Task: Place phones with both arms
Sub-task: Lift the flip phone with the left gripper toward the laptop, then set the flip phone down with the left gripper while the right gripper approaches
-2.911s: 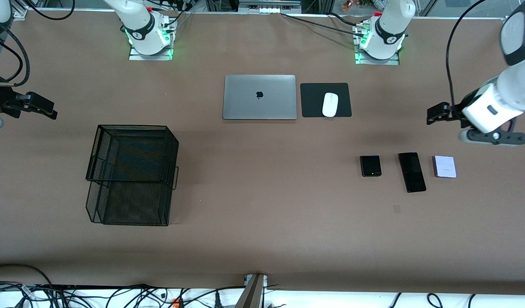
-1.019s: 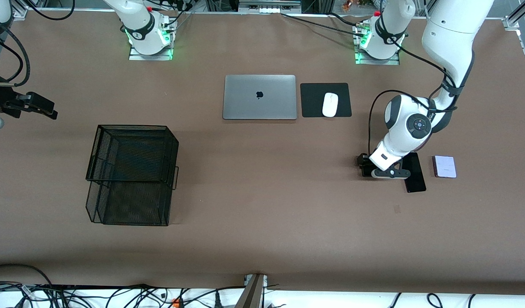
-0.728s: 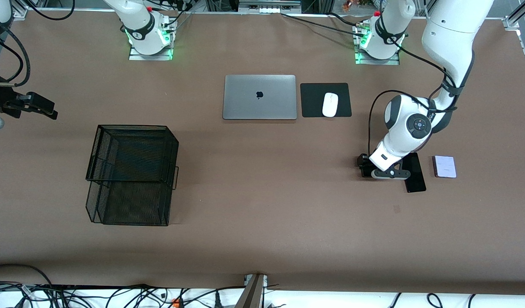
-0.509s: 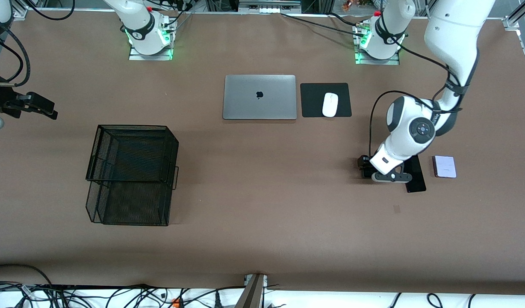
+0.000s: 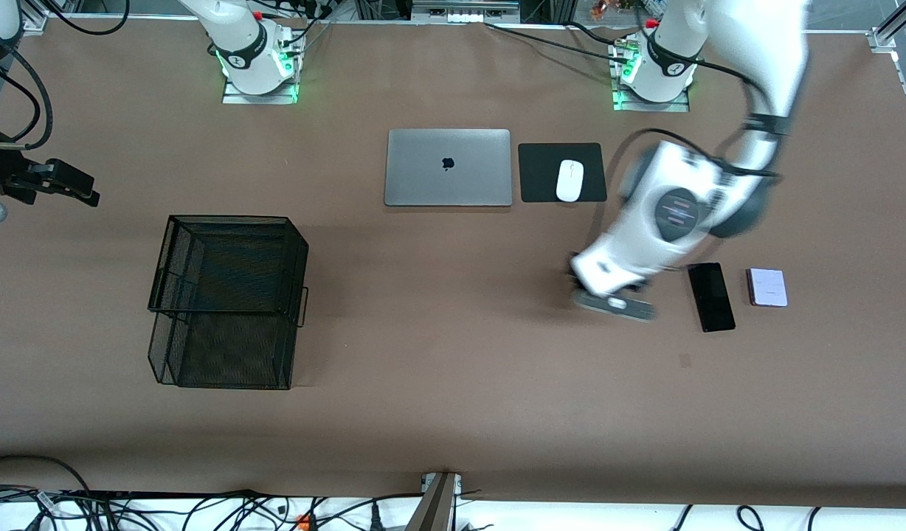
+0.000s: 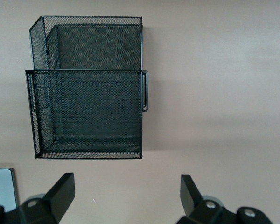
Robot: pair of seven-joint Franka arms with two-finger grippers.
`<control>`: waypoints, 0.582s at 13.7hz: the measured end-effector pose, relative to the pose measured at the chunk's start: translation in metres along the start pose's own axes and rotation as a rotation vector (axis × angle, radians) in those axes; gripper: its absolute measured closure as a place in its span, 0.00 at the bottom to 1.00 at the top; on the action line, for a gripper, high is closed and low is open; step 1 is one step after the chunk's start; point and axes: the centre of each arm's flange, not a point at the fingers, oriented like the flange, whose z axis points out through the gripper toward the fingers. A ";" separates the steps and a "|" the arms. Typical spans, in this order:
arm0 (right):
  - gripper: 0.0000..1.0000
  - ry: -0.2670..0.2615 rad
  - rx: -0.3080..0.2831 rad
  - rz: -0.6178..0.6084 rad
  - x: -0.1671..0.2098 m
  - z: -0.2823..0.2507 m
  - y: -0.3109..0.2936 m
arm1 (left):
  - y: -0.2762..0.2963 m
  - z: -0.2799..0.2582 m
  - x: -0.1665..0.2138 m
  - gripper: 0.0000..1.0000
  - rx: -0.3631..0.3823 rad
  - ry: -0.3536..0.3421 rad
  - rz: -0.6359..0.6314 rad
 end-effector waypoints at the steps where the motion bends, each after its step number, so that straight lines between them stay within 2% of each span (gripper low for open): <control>1: 0.00 0.000 0.000 0.000 0.000 0.000 0.000 | 0.042 0.007 0.001 0.21 -0.004 0.004 0.008; 3: 0.00 0.000 0.000 0.000 0.000 0.000 0.000 | 0.104 0.037 0.004 0.21 -0.012 0.002 -0.023; 6: 0.00 0.000 0.000 0.000 0.000 0.000 0.000 | 0.175 0.098 0.006 0.21 -0.065 0.080 -0.089; 8: 0.00 0.002 0.000 0.000 0.000 0.000 0.000 | 0.209 0.141 -0.005 0.21 -0.096 0.120 -0.076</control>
